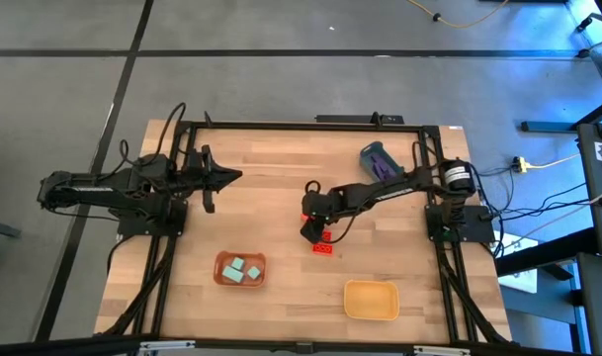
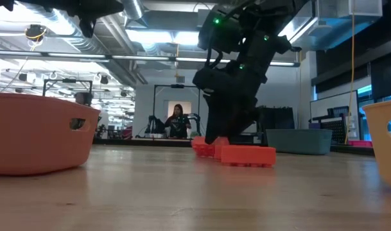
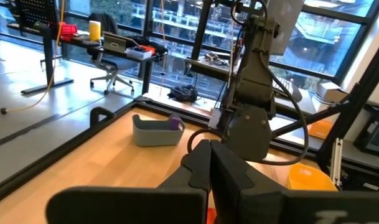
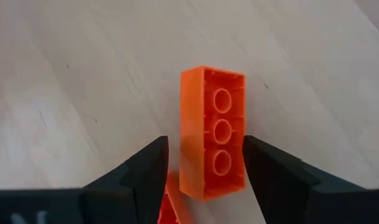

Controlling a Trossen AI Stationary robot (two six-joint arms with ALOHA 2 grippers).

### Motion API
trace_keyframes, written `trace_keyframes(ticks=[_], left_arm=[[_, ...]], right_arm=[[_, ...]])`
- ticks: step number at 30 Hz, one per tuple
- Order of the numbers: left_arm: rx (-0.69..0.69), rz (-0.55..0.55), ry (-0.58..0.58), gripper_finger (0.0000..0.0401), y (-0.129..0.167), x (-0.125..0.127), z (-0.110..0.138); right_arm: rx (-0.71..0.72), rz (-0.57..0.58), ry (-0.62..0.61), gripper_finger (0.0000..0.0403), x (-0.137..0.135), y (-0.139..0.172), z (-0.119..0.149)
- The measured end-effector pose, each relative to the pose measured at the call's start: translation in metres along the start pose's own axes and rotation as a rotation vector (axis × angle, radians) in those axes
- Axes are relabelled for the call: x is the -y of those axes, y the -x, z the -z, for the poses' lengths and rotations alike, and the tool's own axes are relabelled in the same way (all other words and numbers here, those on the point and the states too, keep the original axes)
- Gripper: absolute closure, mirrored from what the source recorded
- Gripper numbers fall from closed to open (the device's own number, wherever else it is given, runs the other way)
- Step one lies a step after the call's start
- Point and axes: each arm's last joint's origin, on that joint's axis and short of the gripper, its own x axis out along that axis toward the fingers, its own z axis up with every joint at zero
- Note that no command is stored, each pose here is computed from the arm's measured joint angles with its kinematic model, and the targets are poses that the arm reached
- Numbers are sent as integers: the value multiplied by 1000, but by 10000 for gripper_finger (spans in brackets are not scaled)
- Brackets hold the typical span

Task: Sort & place blocks by color
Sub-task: Put the top orange game piece into the yellow bin

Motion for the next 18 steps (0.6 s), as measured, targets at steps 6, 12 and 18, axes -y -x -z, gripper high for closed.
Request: trace_keyframes(ticks=[6, 12, 18], left_arm=[[0, -11, 0, 401, 0, 0, 0], [1, -17, -1, 401, 0, -1, 0], [0, -17, -1, 401, 0, -1, 0]], right_arm=[[-6, 6, 2, 194, 1, -1, 1], [-20, 22, 5, 194, 2, -5, 3], [-41, 42, 2, 219, 3, -11, 6]])
